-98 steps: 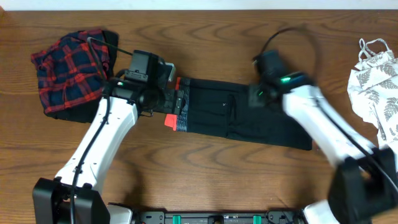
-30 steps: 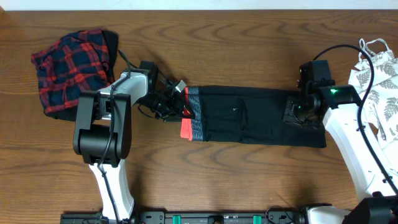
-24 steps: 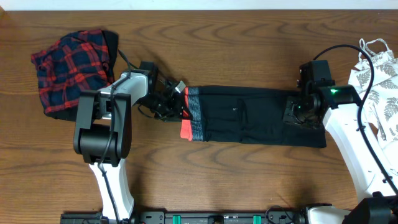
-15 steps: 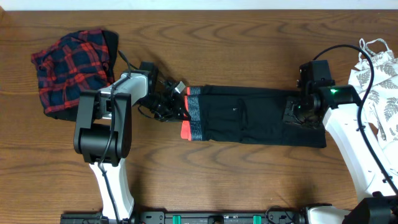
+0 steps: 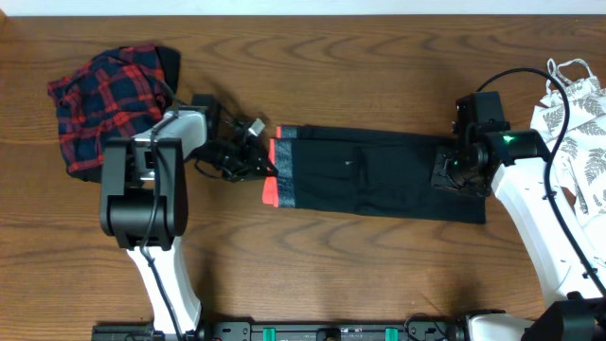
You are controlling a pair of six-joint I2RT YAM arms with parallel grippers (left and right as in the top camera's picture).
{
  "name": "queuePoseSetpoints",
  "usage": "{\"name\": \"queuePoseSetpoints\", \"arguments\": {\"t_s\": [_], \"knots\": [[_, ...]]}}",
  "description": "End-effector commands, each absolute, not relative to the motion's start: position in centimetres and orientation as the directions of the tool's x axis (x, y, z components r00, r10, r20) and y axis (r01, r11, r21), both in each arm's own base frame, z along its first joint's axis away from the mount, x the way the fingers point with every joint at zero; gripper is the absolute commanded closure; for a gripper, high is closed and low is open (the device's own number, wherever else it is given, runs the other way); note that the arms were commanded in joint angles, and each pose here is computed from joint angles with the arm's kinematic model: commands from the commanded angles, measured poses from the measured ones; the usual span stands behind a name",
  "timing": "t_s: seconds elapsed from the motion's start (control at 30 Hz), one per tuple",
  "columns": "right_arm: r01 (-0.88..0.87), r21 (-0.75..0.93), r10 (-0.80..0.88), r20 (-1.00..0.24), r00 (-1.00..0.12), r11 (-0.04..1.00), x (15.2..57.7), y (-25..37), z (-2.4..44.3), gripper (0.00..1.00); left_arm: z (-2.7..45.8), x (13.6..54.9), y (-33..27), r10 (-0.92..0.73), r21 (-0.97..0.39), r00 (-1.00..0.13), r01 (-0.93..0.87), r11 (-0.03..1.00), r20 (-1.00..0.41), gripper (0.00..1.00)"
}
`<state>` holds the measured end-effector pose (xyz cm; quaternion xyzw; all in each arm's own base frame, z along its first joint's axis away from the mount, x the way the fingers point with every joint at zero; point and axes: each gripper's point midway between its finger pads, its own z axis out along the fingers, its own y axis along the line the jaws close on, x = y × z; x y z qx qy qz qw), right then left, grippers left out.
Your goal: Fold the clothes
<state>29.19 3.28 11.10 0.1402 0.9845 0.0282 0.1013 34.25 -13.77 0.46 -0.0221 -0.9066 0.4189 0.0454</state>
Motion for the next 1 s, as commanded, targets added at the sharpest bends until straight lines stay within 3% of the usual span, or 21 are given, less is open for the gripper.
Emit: {"name": "queuePoseSetpoints", "arguments": {"t_s": [0.0,0.63,0.97], "knots": [[0.264,0.082,0.275,-0.191,-0.942,0.961,29.2,3.1,11.0,0.66,1.5,34.7,-12.6,0.045,-0.768,-0.998,0.001,0.64,0.036,0.94],[0.264,0.081,0.275,-0.191,-0.942,0.961,29.2,3.1,11.0,0.66,10.8,37.1,-4.9,-0.151,-0.726,-0.968,0.045,0.686,-0.202,0.94],[0.264,0.082,0.275,-0.191,-0.942,0.961,29.2,3.1,11.0,0.67,10.6,36.3,-3.1,-0.17,-0.665,-0.968,-0.003,0.747,-0.187,0.94]]}}
